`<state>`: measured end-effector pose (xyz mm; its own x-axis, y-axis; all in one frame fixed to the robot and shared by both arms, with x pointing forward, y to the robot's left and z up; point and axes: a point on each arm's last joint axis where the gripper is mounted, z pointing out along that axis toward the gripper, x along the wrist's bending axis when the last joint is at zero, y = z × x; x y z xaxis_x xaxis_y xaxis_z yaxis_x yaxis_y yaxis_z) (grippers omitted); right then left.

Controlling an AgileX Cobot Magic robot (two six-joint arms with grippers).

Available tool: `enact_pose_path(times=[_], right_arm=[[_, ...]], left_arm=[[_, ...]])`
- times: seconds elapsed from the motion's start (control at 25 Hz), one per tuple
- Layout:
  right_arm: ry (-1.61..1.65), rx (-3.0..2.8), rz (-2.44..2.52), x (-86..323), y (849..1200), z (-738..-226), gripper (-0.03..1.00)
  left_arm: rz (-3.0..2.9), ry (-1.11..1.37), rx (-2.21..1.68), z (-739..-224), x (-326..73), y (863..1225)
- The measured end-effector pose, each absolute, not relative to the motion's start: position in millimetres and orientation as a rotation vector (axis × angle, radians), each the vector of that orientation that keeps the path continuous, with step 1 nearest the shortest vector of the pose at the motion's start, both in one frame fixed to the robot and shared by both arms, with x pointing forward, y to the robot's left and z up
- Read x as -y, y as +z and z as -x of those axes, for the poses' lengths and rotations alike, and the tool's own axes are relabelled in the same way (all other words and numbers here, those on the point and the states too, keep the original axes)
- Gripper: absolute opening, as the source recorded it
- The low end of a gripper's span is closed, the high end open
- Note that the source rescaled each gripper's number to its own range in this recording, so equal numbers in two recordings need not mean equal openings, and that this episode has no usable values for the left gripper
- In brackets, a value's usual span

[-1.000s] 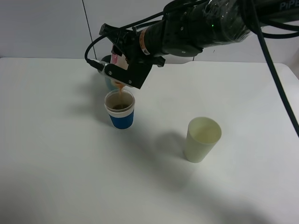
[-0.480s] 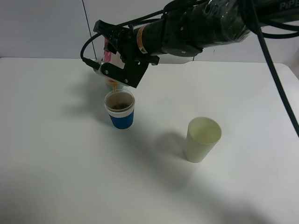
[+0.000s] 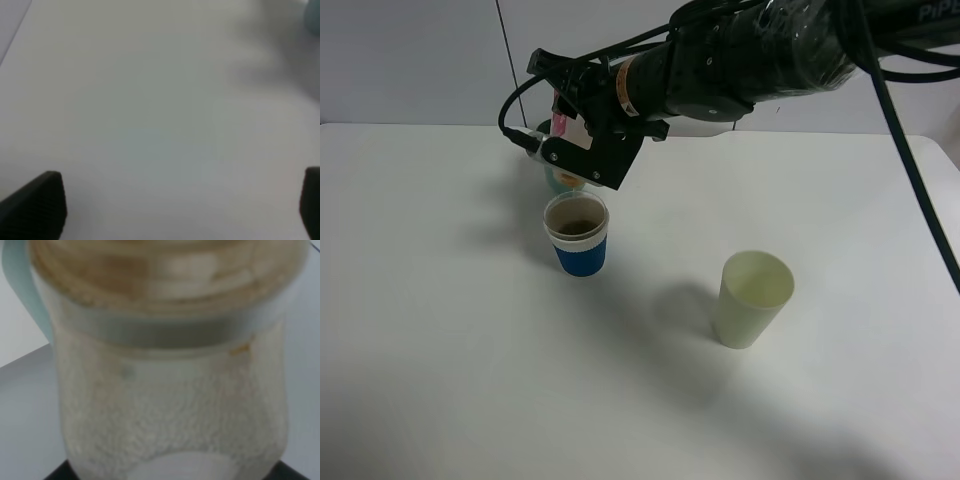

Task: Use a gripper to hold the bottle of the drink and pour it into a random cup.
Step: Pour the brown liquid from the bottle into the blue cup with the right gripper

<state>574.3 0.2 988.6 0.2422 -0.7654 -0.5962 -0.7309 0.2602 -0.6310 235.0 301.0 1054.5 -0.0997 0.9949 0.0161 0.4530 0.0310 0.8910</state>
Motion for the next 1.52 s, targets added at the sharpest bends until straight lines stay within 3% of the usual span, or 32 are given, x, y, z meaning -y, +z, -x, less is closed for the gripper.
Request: enact_pose_path(times=[0.48,1.52], right_arm=[[0.069,-1.353,1.457,-10.5,997.0,-569.5,0.03],[-0.122,-1.213,1.624,-7.7,993.9,-570.8,0.02]], left_arm=[[-1.493,1.018,-1.634,-235.0,-301.0,1054.5],[-1.493,1.018,-1.634,-235.0,-301.0,1054.5]])
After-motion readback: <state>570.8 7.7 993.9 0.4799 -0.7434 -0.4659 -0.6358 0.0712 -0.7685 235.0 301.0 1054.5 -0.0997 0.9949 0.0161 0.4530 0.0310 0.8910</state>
